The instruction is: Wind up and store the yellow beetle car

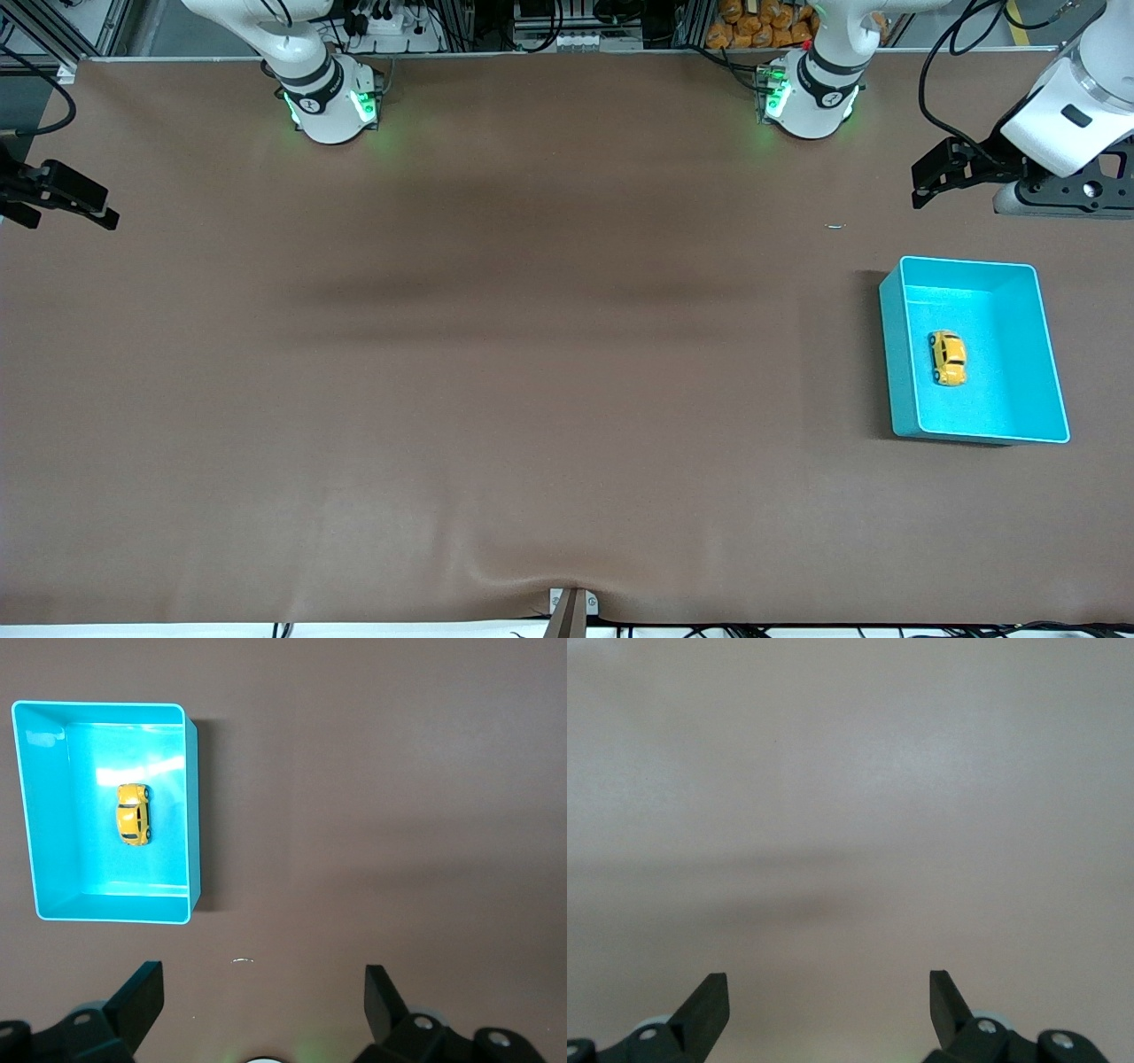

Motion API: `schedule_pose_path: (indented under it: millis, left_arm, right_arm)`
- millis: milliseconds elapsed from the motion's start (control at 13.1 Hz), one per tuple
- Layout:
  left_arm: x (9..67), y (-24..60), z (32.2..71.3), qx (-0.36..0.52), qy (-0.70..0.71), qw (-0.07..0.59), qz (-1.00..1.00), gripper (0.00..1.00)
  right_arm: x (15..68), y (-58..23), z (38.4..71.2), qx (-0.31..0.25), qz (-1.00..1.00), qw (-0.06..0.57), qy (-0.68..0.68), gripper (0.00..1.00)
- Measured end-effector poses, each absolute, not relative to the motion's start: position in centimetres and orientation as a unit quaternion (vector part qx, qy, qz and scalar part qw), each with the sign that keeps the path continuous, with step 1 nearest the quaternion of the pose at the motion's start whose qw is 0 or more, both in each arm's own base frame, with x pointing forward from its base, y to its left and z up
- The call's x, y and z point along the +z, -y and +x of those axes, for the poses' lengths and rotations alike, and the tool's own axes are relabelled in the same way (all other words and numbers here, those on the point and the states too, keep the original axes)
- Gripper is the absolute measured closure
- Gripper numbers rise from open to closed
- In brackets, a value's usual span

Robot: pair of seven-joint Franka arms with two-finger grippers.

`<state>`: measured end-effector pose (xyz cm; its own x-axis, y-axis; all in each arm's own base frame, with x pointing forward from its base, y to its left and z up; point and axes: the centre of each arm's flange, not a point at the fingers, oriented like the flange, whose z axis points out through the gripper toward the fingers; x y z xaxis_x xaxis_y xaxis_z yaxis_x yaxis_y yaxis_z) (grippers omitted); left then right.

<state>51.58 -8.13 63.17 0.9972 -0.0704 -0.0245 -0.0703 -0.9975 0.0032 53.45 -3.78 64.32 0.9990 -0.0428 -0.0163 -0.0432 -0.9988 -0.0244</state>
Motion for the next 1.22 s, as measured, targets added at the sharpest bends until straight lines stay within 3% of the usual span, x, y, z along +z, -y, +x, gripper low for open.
schedule_pose_path:
  millis: [1224]
  left_arm:
    - [63.12, 8.19, 51.52, -0.015, 0.035, 0.0, 0.999, 0.0]
  right_arm:
    - [64.32, 3.78, 53.45, 0.008, -1.0, 0.012, -0.022, 0.0]
